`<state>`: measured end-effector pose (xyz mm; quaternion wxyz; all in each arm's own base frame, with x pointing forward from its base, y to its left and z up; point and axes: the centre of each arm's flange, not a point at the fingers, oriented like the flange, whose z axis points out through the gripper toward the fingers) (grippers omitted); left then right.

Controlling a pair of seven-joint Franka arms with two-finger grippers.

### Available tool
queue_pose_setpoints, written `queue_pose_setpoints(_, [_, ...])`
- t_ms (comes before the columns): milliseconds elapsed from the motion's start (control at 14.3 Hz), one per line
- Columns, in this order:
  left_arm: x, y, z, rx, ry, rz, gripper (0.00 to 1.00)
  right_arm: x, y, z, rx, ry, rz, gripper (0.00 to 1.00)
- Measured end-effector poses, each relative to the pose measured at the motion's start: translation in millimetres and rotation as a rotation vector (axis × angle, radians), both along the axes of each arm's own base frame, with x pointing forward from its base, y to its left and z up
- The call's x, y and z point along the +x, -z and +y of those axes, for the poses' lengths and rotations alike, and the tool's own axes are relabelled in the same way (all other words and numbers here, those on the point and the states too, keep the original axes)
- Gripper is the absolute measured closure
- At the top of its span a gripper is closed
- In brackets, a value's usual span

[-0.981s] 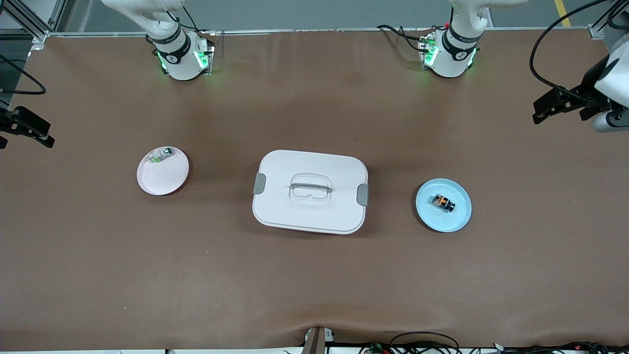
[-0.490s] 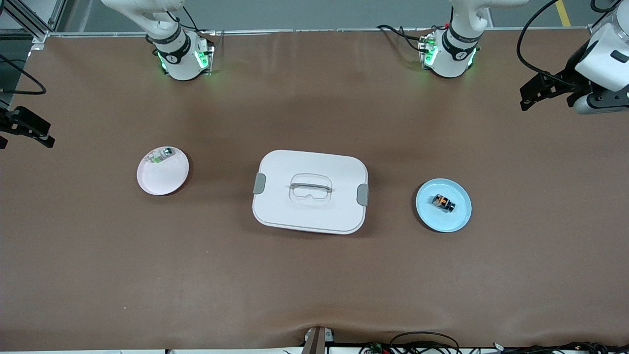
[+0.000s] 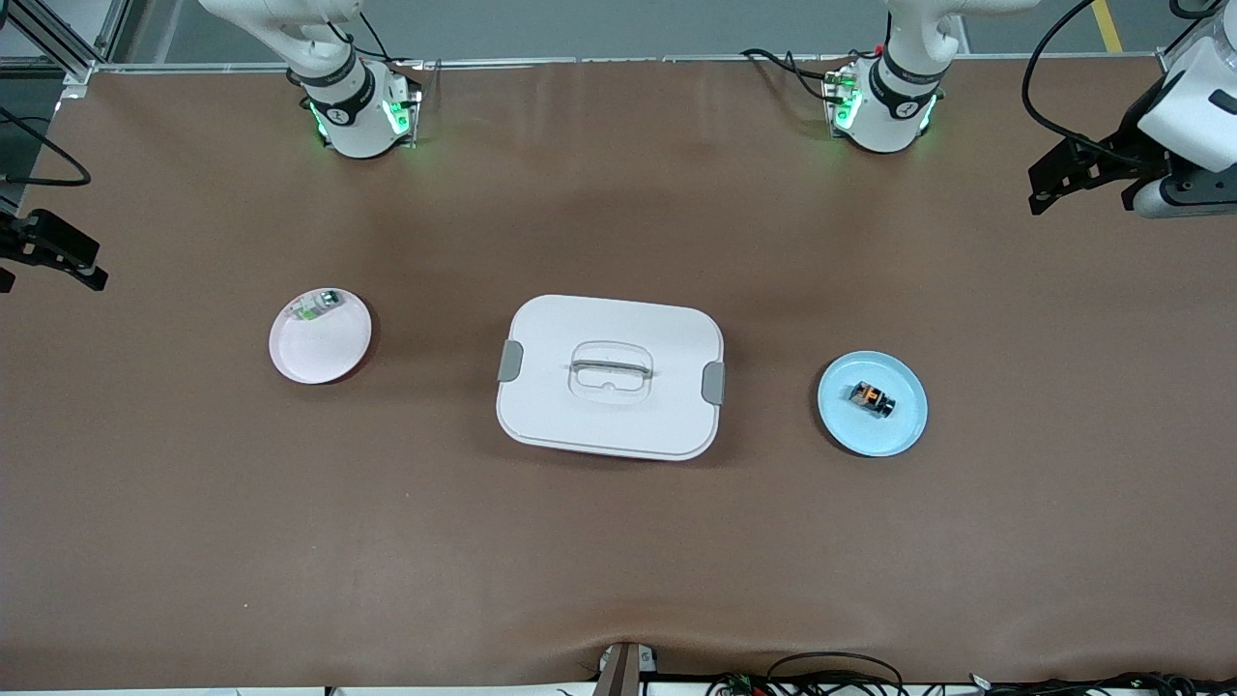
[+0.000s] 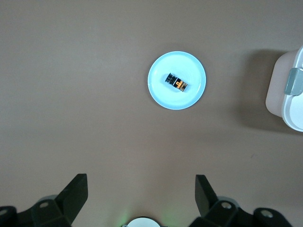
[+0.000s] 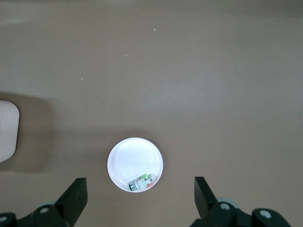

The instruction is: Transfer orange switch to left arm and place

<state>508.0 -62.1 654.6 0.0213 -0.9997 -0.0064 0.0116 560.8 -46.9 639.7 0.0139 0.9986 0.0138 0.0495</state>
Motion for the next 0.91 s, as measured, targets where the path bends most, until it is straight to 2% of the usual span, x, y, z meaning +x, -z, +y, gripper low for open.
queue_pose_setpoints(911, [-1.1,-14.4,9.1,-0.002,-0.018,-0.015,0.00,0.1,0.1,0.3,0.000,-0.001,0.000,0.00])
